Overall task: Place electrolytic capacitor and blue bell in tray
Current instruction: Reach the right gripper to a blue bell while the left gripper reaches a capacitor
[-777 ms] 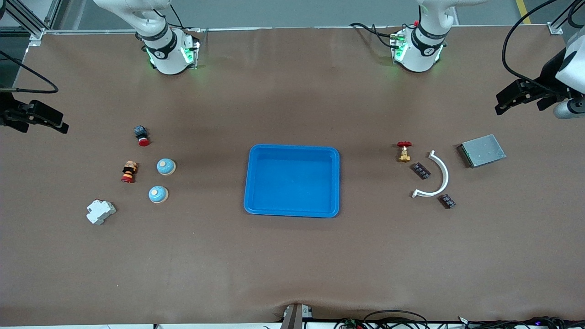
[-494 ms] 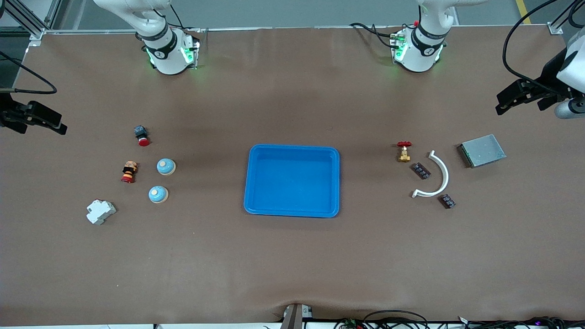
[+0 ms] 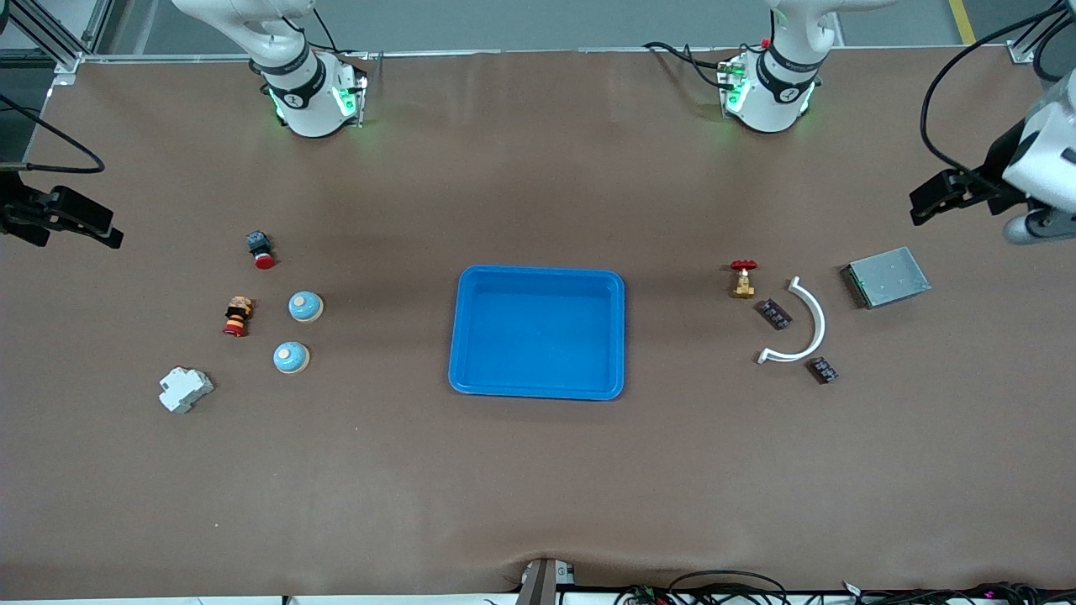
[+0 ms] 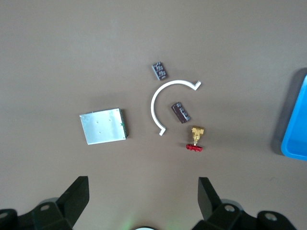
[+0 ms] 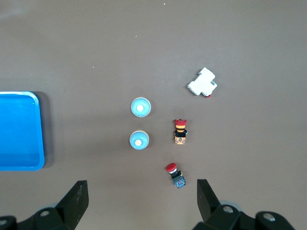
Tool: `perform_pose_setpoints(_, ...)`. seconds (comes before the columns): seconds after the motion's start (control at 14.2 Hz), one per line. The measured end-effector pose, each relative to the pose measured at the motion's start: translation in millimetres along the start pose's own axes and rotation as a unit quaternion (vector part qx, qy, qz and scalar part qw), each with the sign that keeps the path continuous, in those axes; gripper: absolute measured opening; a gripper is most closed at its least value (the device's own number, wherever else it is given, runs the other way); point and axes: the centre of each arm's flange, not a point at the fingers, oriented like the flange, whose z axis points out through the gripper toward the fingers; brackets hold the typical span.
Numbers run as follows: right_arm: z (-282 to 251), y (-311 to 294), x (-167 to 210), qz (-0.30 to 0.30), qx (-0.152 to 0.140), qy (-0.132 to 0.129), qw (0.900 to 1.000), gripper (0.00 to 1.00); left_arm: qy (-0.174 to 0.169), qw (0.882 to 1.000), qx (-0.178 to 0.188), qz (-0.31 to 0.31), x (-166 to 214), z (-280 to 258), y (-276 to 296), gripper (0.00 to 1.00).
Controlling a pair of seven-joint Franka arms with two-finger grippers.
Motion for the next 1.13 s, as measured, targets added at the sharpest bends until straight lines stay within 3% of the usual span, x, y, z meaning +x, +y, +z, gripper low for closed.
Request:
perform_pose_setpoints(0.21, 12.3, -6.5, 3.9, 0.009, 0.0, 0.001, 1.0, 1.0, -0.022, 0.999, 0.002, -0.031, 14.7, 39.1, 7.6, 1.0)
perform_pose_setpoints(0.64, 141.4, -16.7, 13.6, 0.011, -0.001, -0.008, 1.0, 1.0, -0.025, 0.995, -0.023, -0.095, 19.0, 135.9, 24.7, 1.0)
perform_pose_setpoints(1.13, 280.1, -19.4, -20.1, 0.007, -0.003, 0.012, 1.0, 1.0, 0.02, 0.985, -0.044, -0.166, -3.1, 259.2, 26.5, 1.0)
